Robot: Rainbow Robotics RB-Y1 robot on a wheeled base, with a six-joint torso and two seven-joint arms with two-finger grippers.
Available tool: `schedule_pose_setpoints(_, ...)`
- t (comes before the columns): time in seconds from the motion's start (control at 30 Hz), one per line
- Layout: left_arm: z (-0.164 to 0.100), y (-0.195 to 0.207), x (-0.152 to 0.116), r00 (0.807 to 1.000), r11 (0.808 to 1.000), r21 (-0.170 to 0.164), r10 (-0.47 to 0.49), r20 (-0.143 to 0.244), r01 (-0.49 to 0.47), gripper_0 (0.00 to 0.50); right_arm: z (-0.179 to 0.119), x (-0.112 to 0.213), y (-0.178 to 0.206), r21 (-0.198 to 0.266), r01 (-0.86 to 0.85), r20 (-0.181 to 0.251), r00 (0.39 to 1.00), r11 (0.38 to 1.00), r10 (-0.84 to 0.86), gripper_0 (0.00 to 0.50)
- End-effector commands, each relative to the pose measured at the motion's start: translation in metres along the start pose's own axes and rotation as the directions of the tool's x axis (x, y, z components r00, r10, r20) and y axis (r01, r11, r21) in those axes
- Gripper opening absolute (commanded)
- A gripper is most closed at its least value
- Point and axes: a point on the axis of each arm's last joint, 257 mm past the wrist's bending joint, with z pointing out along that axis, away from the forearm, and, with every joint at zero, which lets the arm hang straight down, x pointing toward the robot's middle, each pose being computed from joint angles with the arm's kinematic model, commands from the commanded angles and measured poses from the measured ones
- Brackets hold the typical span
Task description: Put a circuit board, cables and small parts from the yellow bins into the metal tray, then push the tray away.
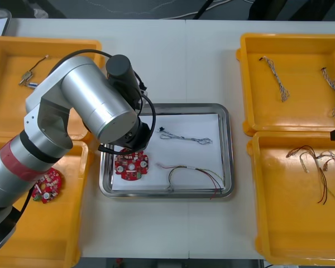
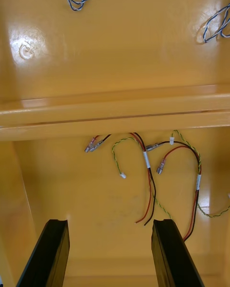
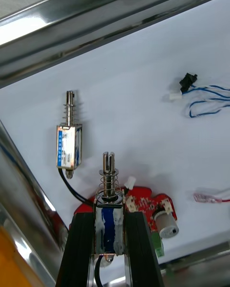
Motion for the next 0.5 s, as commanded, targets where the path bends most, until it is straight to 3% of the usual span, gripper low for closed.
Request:
schedule_pose_setpoints(0.03,-0.002,-0.025,-0.027,0.998,1.0,0.02,-0.013,0.06,0.011,0.0,-0.016,-0.007,-0.017,0.049,-0.011,0.039,0.999,0.999,0.009,0.5)
schedule_pose_setpoints(0.23,-0.004,-0.04,-0.041,0.997,0.999,0.047,-0.015,0.082,0.011,0.0,-0.016,-0.007,-0.017,0.049,-0.011,0.039,0.999,0.999,0.009,0.5)
schedule_pose_setpoints(0.5,-0.005,-0.037,-0.05,0.994,0.999,0.032,-0.02,0.111,0.017,0.0,-0.016,-0.007,-0.017,0.049,-0.011,0.039,0.999,0.999,0.009,0.5)
